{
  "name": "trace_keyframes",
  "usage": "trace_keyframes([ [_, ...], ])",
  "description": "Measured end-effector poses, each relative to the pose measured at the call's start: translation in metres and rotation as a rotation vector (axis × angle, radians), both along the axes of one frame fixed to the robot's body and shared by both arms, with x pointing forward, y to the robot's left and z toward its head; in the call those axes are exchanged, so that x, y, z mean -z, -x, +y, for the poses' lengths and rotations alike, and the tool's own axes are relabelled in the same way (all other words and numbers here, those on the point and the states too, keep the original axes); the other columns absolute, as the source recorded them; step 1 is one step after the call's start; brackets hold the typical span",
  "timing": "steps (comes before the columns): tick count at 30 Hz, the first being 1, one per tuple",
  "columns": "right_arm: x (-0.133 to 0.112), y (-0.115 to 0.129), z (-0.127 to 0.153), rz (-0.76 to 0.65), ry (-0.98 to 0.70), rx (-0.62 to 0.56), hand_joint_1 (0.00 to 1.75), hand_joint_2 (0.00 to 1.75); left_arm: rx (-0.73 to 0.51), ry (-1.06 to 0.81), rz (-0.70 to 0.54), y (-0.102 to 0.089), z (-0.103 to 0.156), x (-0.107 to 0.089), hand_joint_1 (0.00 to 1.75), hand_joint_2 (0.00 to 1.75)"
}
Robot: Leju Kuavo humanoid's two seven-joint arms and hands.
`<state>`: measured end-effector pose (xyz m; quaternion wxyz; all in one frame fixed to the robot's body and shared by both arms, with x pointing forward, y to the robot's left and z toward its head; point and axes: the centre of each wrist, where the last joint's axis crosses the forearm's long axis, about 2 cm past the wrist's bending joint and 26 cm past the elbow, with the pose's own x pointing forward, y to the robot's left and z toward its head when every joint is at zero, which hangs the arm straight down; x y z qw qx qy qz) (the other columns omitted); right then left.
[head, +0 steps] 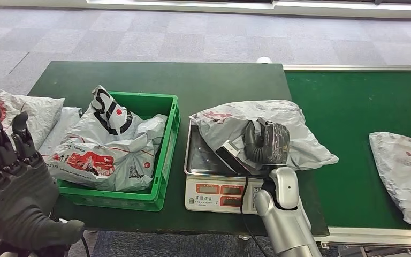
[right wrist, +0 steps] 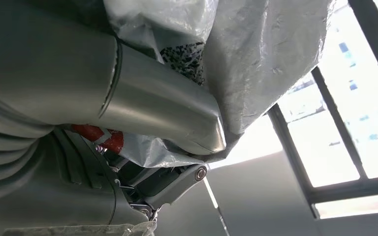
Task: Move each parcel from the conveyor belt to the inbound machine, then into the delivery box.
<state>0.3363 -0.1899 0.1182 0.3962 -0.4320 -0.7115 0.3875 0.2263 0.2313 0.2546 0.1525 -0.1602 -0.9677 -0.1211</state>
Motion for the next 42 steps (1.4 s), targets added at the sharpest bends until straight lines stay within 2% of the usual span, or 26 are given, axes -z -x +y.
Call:
trace_keyframes([
  [3, 0.008, -0.001, 0.002, 0.062, -0.006, -0.041, 0.06, 1.75, 0.0, -0.01, 0.0, 0.001, -0.001, 0.001, 0.0, 1.75],
  [5, 0.013, -0.001, 0.004, 0.123, -0.028, -0.095, 0.0, 1.75, -0.01, -0.017, 0.0, 0.001, -0.001, 0.002, 0.0, 1.75],
  [9, 0.021, -0.001, 0.006, 0.206, -0.118, -0.215, 0.0, 0.0, -0.043, -0.032, 0.001, 0.002, -0.002, 0.005, 0.0, 1.75],
  [19, 0.022, -0.007, 0.007, 0.295, -0.36, -0.402, 0.0, 0.0, -0.068, -0.063, 0.017, 0.009, -0.004, 0.015, 0.0, 1.75],
  [25, 0.014, 0.0, 0.005, 0.326, -0.729, -0.695, 0.0, 0.0, -0.119, -0.084, 0.026, 0.009, -0.004, 0.023, 0.0, 1.75],
  [30, -0.023, 0.009, -0.004, 0.18, -0.87, -0.854, 0.0, 0.0, -0.151, -0.133, 0.045, 0.004, -0.003, 0.033, 0.0, 1.75],
  [32, -0.04, 0.015, -0.009, 0.084, -0.848, -0.857, 0.0, 0.0, -0.165, -0.16, 0.054, 0.002, -0.003, 0.039, 0.0, 1.75],
  [34, -0.057, 0.023, -0.015, -0.053, -0.778, -0.801, 0.0, 0.0, -0.178, -0.196, 0.064, 0.0, -0.004, 0.045, 0.0, 1.75],
  [38, -0.088, 0.044, -0.025, -0.394, -0.552, -0.561, 0.0, 1.75, -0.19, -0.293, 0.085, -0.012, -0.01, 0.057, 0.0, 1.75],
  [42, -0.111, 0.062, -0.026, -0.674, -0.403, -0.375, 0.0, 1.75, -0.264, -0.39, 0.114, -0.032, -0.017, 0.06, 0.0, 1.75],
])
